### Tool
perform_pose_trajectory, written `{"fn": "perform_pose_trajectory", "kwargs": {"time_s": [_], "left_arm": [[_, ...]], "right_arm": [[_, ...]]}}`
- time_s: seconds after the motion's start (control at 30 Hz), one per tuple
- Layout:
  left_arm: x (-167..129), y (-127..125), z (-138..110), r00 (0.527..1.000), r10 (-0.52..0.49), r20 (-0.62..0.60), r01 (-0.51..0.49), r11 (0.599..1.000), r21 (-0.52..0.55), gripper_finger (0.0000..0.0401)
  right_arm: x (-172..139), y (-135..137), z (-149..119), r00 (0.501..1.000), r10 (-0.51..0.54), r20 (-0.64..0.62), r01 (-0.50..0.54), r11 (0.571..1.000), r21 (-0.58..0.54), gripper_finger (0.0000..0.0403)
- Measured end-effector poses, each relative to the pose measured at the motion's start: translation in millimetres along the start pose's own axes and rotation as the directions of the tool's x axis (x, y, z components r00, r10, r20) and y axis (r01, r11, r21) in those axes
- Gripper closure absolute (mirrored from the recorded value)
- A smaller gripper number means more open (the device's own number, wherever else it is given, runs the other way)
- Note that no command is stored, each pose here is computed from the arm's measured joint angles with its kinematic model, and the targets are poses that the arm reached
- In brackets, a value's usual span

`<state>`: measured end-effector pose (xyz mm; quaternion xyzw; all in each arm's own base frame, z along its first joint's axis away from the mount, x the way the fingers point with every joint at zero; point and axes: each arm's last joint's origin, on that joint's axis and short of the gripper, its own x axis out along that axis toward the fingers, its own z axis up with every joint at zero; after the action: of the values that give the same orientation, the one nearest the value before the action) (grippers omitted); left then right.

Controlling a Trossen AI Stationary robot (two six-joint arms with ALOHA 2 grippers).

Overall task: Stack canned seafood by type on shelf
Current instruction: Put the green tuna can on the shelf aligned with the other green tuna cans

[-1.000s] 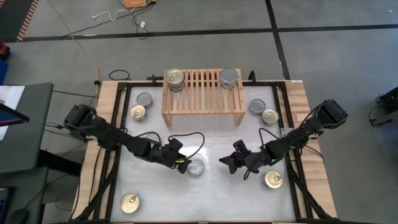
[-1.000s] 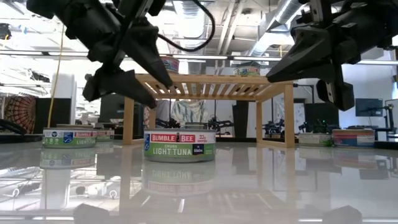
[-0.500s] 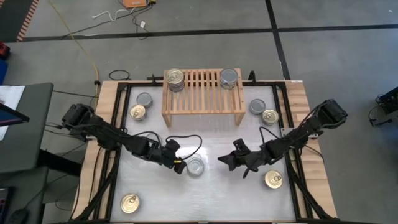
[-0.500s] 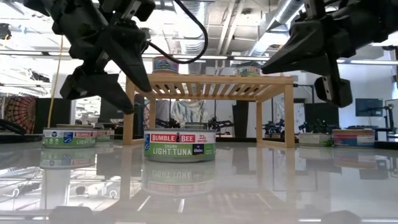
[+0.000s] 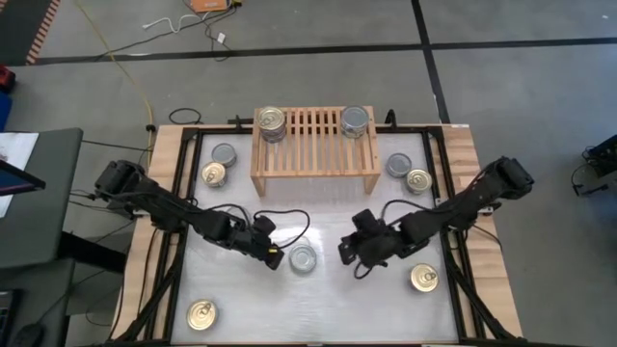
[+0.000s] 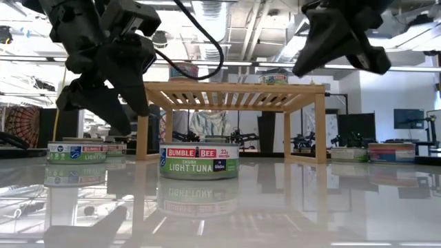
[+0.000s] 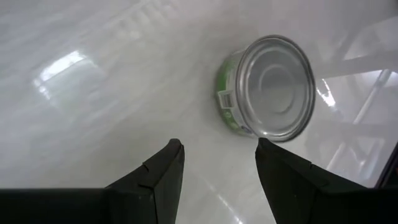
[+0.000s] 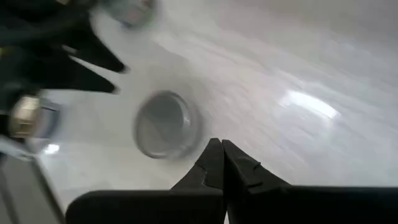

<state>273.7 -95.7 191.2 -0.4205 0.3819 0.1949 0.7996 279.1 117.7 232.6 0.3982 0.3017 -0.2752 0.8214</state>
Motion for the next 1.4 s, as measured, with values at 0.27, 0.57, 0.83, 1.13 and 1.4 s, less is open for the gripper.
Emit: {"fn": "perform_pose_trajectory", "kwargs": {"time_s": [0.27,0.57,0.83,1.13,1.4], "left_arm": [[-1.7,0.6,3.8,1.000,-0.002,0.013,0.001,1.000,0.012,0.0211],[-2.6,-2.0,-0.2,1.000,-0.019,0.006,0.018,1.000,0.013,0.0211],[-2.7,-5.1,1.1,0.999,-0.048,0.025,0.048,0.999,0.009,0.0211],[-2.8,-5.7,1.3,0.998,-0.054,0.026,0.055,0.998,-0.018,0.0211],[-0.3,-5.4,1.7,0.998,-0.053,0.028,0.054,0.998,-0.032,0.0211]], "right_arm": [[42.8,14.0,-16.5,0.977,-0.144,-0.155,0.136,0.989,-0.060,0.0377],[55.9,14.9,-14.4,0.977,-0.161,-0.143,0.157,0.987,-0.037,0.0325],[63.9,21.2,-4.8,0.990,-0.085,-0.115,0.074,0.993,-0.090,0.0250],[75.4,21.7,-3.8,0.992,-0.068,-0.110,0.062,0.996,-0.058,0.0154],[105.8,26.4,-14.8,0.985,0.024,-0.168,-0.023,1.000,0.009,0.0149]]}}
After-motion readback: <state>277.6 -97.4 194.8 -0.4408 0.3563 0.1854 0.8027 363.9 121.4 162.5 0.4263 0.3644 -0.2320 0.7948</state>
